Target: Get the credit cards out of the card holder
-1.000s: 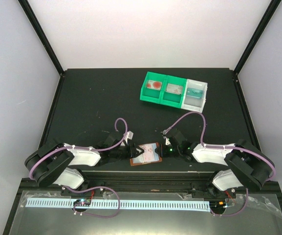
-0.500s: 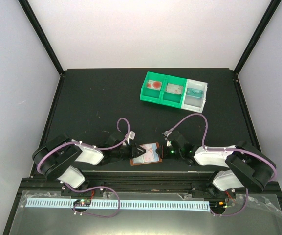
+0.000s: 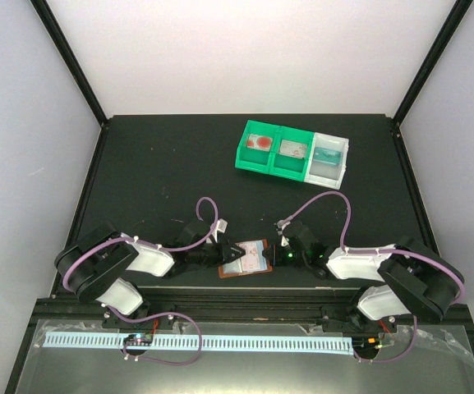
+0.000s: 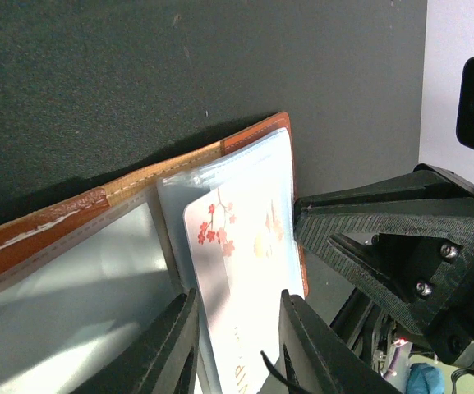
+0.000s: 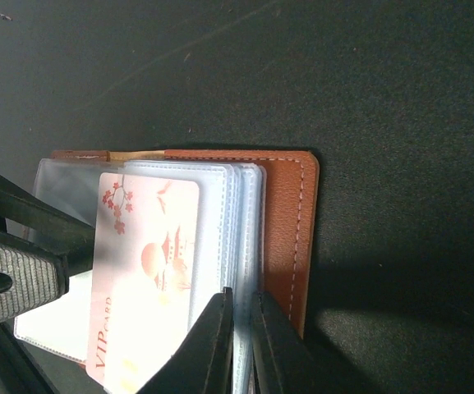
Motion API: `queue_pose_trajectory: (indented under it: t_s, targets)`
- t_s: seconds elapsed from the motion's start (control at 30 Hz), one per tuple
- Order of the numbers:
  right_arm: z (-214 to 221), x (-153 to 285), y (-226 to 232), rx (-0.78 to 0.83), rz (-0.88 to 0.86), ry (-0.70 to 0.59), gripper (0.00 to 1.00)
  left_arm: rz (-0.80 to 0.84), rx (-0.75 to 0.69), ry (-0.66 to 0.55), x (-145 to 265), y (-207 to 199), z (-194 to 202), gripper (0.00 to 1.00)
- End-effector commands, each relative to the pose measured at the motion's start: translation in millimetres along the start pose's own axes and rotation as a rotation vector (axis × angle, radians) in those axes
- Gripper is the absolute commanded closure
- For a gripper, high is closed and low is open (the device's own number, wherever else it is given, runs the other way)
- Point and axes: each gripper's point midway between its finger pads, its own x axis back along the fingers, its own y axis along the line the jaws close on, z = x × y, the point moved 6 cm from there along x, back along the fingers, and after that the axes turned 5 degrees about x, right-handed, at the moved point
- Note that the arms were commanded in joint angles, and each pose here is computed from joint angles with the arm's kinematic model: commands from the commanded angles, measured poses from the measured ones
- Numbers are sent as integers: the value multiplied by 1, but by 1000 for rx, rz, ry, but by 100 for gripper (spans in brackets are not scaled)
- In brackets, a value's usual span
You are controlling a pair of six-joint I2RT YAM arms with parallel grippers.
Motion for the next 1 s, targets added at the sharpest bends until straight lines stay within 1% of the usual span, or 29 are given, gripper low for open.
queue_pose_trajectory:
  t_s: [0.0, 0.1, 0.27, 0.3, 0.43, 0.77, 0.97]
  targets:
    - [22, -3, -16, -24, 55, 80, 90, -25, -14, -22, -3, 3, -5, 71]
    - [22, -2, -16, -24, 53, 82, 91, -13, -14, -19, -5, 2, -5, 77]
    - [24, -1, -18, -34, 57, 74, 91, 32, -22, -7, -4, -4, -4, 97]
    - [24, -1, -19, -35, 57, 69, 91, 37, -27, -10, -4, -5, -4, 98]
    - [24, 1, -21, -28, 80, 59, 92, 20, -50, -23, 0, -7, -5, 98]
    - [22, 8, -21, -33, 68, 11, 93, -26, -105, -31, 15, -2, -1, 98]
    - [16, 11, -18, 4, 72, -10, 92, -37, -125, -22, 20, 0, 2, 98]
